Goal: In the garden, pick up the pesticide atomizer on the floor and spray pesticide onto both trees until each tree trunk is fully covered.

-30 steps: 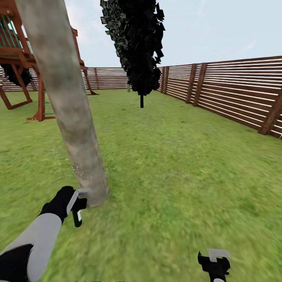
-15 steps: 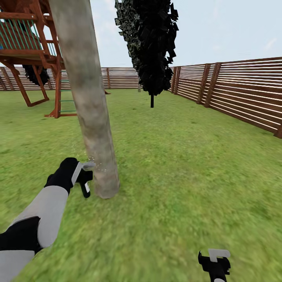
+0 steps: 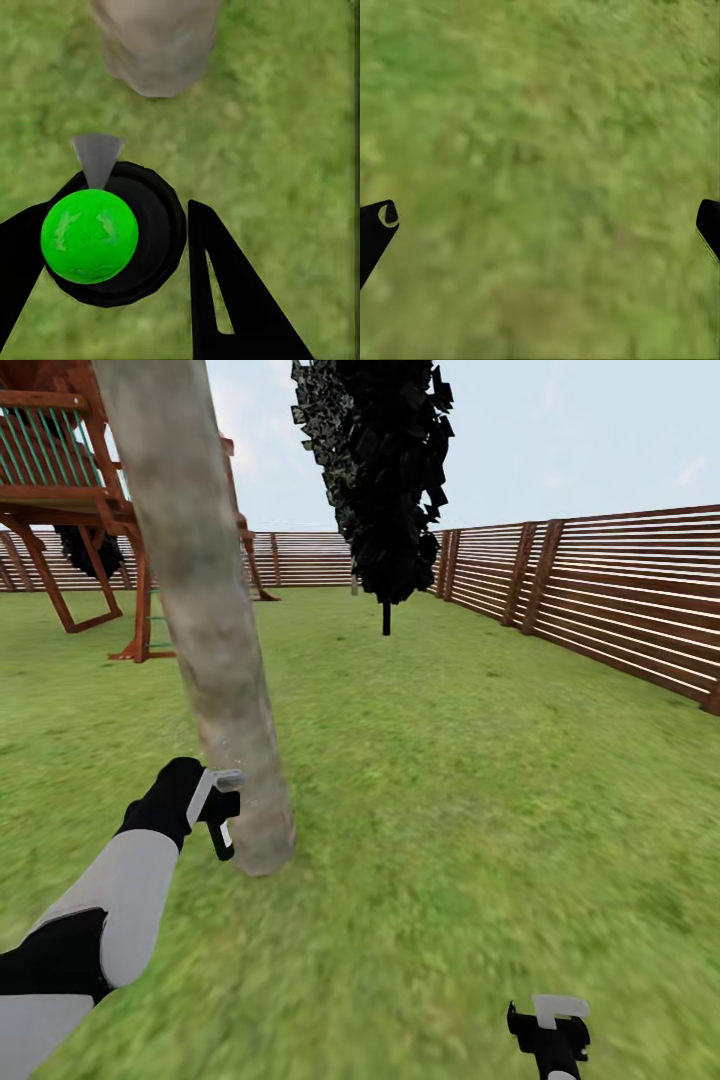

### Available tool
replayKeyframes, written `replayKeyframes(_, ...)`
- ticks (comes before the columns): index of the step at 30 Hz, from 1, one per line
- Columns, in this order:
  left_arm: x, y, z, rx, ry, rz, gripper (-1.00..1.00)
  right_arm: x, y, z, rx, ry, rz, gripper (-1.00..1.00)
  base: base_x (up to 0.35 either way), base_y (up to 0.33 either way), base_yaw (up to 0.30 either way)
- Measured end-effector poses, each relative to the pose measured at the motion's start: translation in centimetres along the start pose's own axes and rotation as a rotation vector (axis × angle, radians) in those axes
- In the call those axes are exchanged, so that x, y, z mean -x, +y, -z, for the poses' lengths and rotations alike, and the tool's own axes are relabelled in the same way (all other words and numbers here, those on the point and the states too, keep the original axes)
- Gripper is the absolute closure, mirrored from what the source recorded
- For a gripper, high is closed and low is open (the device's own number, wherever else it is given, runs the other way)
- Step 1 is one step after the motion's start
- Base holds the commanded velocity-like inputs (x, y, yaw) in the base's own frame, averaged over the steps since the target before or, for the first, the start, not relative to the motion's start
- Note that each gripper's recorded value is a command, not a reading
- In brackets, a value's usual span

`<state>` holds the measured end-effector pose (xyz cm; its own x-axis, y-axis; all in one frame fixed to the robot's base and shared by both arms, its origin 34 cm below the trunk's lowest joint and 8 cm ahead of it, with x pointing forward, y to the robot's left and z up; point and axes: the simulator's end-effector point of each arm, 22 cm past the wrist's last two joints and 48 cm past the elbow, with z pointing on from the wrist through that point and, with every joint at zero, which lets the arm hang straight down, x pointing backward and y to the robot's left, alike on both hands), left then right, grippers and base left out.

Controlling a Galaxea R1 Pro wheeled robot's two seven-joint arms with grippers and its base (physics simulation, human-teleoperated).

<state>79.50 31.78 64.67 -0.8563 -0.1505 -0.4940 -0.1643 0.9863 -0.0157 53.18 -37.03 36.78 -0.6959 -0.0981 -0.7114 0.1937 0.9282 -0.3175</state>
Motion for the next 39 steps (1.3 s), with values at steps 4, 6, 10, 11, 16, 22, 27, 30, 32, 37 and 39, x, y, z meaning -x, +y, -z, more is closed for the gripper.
replayKeyframes(4,0.0,0.0,0.0,0.001,0.000,-0.002,1.00,0.0,0.0,0.0,0.000,0.000,0.000,-1.00,-0.030,-0.268,0.000)
replayKeyframes(6,0.0,0.0,-0.1,0.002,0.000,-0.002,1.00,0.0,0.1,0.0,0.001,0.000,0.000,-1.00,-0.150,-0.265,0.000)
replayKeyframes(10,0.0,0.1,-0.1,0.002,-0.001,-0.002,1.00,0.0,0.1,0.0,0.001,0.001,0.000,-1.00,-0.174,-0.257,0.111)
replayKeyframes(11,0.0,0.1,0.0,0.003,-0.001,-0.002,1.00,0.0,0.1,0.0,0.001,0.001,0.000,-1.00,-0.099,-0.259,0.254)
replayKeyframes(16,0.1,0.5,0.0,0.009,-0.002,-0.001,1.00,0.0,0.2,0.0,0.002,0.000,-0.001,-1.00,-0.020,-0.269,0.273)
replayKeyframes(22,0.1,0.5,0.0,0.012,-0.004,-0.003,1.00,0.0,0.0,0.0,0.000,0.000,0.001,-1.00,0.090,-0.268,0.067)
replayKeyframes(27,-0.3,0.7,-0.2,0.015,0.005,-0.005,1.00,0.0,-0.1,0.0,0.000,0.000,0.002,-1.00,0.105,-0.263,0.001)
replayKeyframes(30,-0.6,0.8,-0.4,0.020,0.012,-0.006,1.00,0.0,-0.1,0.0,0.000,0.001,0.002,-1.00,-0.019,-0.274,0.000)
replayKeyframes(32,-1.4,1.5,-0.8,0.032,0.024,-0.006,1.00,-0.1,-0.1,0.0,-0.001,0.002,0.002,-1.00,-0.068,-0.275,0.000)
replayKeyframes(37,-2.5,4.1,-1.4,0.059,0.039,0.012,1.00,0.0,0.1,0.0,0.001,0.000,0.000,-1.00,-0.064,-0.276,0.034)
replayKeyframes(39,-2.4,4.2,-1.3,0.058,0.037,0.016,1.00,0.0,0.1,0.0,0.001,0.000,0.000,-1.00,-0.016,-0.276,0.195)
